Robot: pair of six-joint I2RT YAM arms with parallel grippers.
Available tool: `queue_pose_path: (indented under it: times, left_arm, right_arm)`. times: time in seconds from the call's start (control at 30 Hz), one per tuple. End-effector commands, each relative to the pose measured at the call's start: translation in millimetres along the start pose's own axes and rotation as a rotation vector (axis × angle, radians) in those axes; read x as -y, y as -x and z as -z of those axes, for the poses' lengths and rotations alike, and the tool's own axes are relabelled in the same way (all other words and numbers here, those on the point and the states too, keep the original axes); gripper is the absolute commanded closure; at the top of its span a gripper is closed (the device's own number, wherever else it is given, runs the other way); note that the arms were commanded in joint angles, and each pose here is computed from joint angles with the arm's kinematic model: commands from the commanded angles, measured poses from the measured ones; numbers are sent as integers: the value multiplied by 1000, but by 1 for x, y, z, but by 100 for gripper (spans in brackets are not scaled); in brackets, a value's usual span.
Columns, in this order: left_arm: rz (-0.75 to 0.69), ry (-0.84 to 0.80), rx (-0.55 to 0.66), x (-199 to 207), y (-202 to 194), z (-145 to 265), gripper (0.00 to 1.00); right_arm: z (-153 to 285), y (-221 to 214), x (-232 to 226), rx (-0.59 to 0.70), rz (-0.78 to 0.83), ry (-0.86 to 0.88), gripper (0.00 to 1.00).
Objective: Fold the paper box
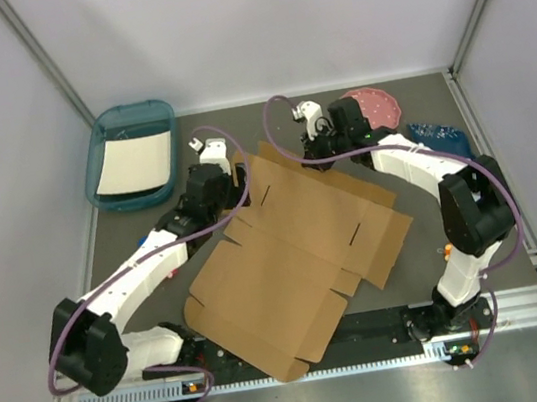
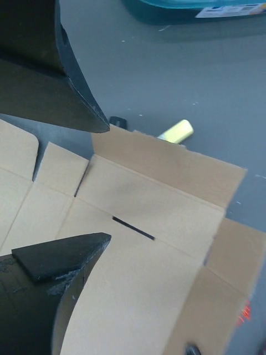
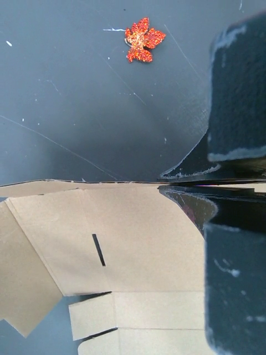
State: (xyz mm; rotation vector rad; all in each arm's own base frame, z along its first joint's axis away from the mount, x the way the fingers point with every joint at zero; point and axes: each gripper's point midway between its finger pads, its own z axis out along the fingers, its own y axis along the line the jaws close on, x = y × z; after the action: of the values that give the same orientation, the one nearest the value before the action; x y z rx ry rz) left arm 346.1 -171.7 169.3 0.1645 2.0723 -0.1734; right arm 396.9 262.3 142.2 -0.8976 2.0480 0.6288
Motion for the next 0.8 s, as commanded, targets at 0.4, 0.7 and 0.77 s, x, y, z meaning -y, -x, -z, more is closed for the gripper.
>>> queue_pose_path:
  times: [0.4, 0.7, 0.77]
  left_arm:
    - [90, -677, 301, 56, 96, -19, 41]
    - [-34, -687, 300, 51, 100, -40, 35]
    - [-31, -665, 299, 43, 102, -47, 34]
  right_arm:
    - [5, 8, -27, 65, 30, 125, 100]
    - [11, 15, -38, 56, 53, 197, 100]
    - [10, 15, -41, 41, 48, 222, 100]
